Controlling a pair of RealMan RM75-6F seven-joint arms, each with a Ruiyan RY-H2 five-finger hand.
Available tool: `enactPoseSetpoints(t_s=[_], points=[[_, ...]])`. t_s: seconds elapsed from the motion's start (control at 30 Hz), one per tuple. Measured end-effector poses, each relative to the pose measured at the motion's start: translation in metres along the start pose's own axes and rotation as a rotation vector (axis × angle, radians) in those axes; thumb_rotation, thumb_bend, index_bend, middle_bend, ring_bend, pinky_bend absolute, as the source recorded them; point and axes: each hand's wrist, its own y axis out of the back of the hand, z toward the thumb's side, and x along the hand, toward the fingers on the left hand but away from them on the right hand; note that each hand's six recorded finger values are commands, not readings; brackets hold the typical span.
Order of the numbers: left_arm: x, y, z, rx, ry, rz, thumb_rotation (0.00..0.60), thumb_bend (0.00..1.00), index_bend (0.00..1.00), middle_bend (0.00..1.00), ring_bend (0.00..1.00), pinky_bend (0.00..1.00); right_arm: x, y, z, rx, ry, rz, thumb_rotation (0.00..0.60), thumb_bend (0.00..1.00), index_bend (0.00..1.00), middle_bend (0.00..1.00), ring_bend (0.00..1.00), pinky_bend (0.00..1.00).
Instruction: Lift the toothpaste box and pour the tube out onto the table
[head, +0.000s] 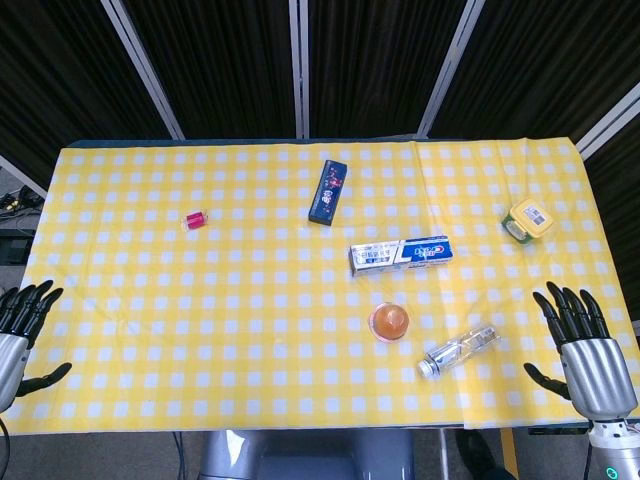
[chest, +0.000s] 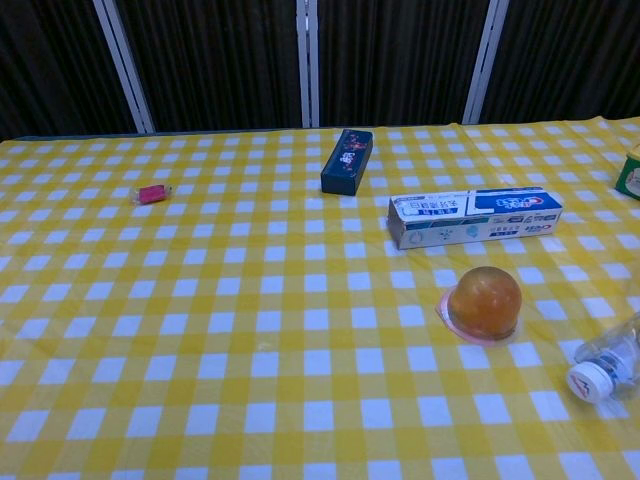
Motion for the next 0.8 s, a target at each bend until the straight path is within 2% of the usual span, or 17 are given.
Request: enactPoseSetpoints(t_s=[0.3,0.47,0.6,0.8], points=[[0.002,-0.001,0.000,-0.003,-0.005,0.000,0.600,0.00,0.00,0.00,0.00,0.00,-0.002,-0.007,-0.002,0.003,-0.006,0.025,0.600,0.00,0.01,0.00,0.00,0.00],[0.006,-0.005,0.002,0.005,-0.010,-0.007,0.600,0.00,0.00,0.00,0.00,0.00,-0.015,-0.014,0.001,-0.003,0.011,0.049,0.600,0.00,0.02,0.00,0.00,0.00],[0.010,-0.009,0.001,0.005,-0.001,-0.020,0.600,0.00,0.00,0.00,0.00,0.00,-0.045,-0.019,0.012,-0.005,0.062,0.074,0.600,0.00,0.03,0.00,0.00,0.00],[0.019,-0.015,-0.004,0.012,0.023,-0.035,0.600,0.00,0.00,0.00,0.00,0.00,-0.112,-0.036,0.038,-0.013,0.155,0.149,0.600,0.00,0.03,0.00,0.00,0.00]])
